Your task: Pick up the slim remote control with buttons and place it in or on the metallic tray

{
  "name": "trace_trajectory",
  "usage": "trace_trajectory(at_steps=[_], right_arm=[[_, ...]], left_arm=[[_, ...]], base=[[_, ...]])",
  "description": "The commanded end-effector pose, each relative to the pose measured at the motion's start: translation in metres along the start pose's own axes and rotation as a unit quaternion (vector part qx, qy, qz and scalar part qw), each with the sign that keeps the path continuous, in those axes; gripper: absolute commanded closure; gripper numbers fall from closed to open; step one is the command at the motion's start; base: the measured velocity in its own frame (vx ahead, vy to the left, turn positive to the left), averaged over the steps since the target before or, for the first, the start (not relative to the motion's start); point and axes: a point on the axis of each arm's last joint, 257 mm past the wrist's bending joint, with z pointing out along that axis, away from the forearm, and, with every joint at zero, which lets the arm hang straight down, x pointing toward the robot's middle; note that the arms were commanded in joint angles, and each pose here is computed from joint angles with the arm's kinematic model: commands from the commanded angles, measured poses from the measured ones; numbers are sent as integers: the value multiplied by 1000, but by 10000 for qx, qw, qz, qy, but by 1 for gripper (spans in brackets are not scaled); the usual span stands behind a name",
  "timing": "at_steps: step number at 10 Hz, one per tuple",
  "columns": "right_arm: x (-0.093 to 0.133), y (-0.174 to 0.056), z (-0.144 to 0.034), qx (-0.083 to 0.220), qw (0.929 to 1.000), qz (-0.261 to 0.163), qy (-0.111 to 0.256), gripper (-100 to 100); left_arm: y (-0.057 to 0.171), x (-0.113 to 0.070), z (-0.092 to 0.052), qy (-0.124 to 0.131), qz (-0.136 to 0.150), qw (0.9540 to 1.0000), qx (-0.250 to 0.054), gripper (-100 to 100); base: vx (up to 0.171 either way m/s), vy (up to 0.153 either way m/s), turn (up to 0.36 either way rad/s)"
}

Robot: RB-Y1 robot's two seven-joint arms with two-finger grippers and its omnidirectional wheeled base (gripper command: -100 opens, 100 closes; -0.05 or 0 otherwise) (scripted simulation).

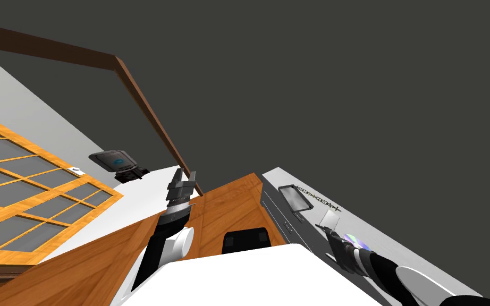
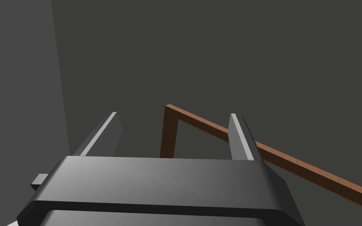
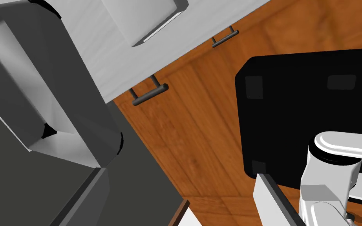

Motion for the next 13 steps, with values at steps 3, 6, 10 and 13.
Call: trace_trajectory(at_steps=[3,6,10,13], right_arm=[[27,15,-6,-389,9978,-476,250,-100],[74,40,-22,-1100,9854,-1152,609,-100],[106,62,-38,-1698,9704,-1521,792,-100],[122,85,-47,-2141,9597,-1628,812,-100]], left_arm=[[0,0,0,0,0,10000,0,0],[0,0,0,0,1,10000,0,0],[0,0,0,0,1,10000,0,0],[0,0,0,0,2,10000,-1,0]], base=[[69,-38,50],[100,-70,85],[89,-66,63],[115,-109,62]])
